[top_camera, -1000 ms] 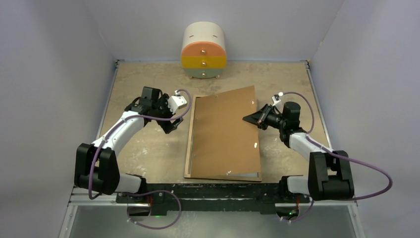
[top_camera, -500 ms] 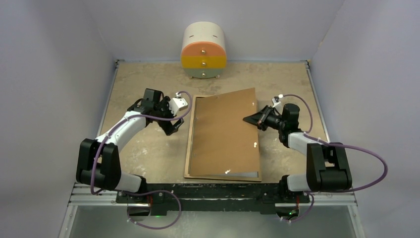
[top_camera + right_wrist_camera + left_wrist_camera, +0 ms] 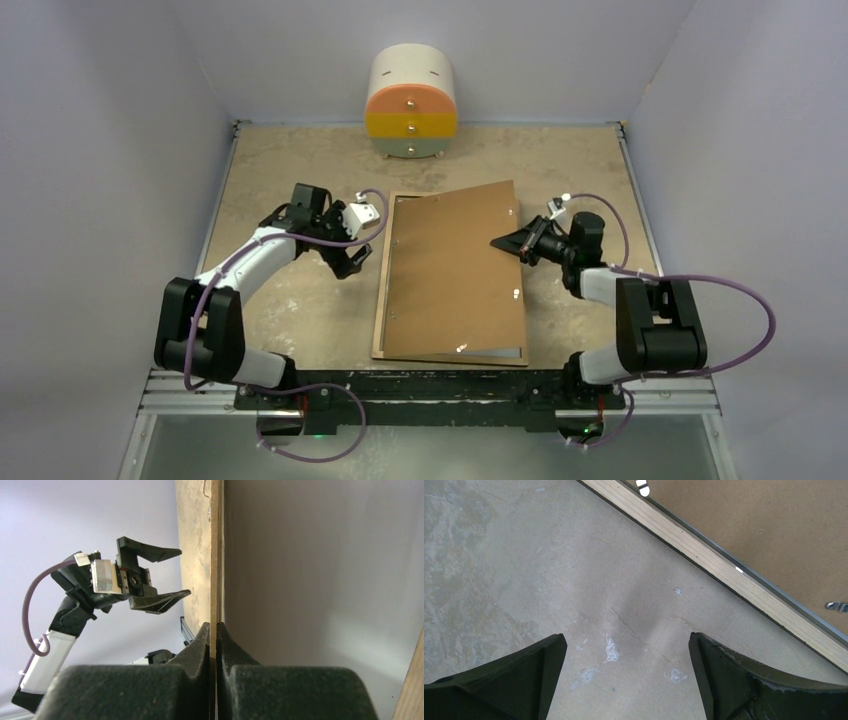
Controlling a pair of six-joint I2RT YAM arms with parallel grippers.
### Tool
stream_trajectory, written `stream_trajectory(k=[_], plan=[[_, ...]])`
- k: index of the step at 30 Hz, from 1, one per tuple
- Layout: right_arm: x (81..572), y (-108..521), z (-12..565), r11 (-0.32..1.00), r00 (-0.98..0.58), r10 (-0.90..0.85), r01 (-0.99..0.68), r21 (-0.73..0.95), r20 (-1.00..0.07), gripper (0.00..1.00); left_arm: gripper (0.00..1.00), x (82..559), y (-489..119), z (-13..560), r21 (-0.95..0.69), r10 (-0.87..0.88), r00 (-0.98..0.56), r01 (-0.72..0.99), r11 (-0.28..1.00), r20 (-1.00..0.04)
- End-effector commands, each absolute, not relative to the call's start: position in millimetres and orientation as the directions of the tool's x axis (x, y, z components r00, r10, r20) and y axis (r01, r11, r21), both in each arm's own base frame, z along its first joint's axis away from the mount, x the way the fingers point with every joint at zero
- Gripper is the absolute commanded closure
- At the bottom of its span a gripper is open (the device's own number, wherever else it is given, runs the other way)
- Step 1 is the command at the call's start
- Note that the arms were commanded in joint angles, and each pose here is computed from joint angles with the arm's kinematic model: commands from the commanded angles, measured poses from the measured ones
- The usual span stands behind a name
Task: Put the photo into the frame
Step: Place the photo frame item in the photo frame.
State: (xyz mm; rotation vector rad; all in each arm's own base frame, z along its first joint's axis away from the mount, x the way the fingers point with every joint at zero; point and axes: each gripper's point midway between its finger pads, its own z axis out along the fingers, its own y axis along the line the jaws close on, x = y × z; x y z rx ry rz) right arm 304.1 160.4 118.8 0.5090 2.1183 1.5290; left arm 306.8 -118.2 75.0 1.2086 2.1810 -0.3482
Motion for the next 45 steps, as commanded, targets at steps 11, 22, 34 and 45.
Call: stream_trajectory(k=[11, 22, 34, 45], plan=[[317.0, 157.2, 133.8, 0.244, -0.817, 0.546, -0.054, 0.968, -0.183, 1.0, 0.0, 294.9, -125.9, 62.4, 0.013, 0.667, -0.383, 0.862, 0.506, -0.639], [319.9, 150.7, 134.4, 0.225, -0.814, 0.552, -0.064, 0.972, -0.181, 1.0, 0.0, 293.4, -126.5, 63.4, 0.009, 0.668, -0.378, 0.866, 0.5, -0.641], [309.6, 152.1, 117.1, 0.217, -0.827, 0.544, -0.024, 0.976, -0.142, 1.0, 0.0, 295.9, -132.4, 63.9, -0.006, 0.659, -0.379, 0.87, 0.494, -0.649], [306.2, 149.8, 107.7, 0.236, -0.811, 0.566, -0.012, 0.972, -0.147, 1.0, 0.0, 292.2, -136.4, 59.6, -0.016, 0.66, -0.375, 0.876, 0.482, -0.651]])
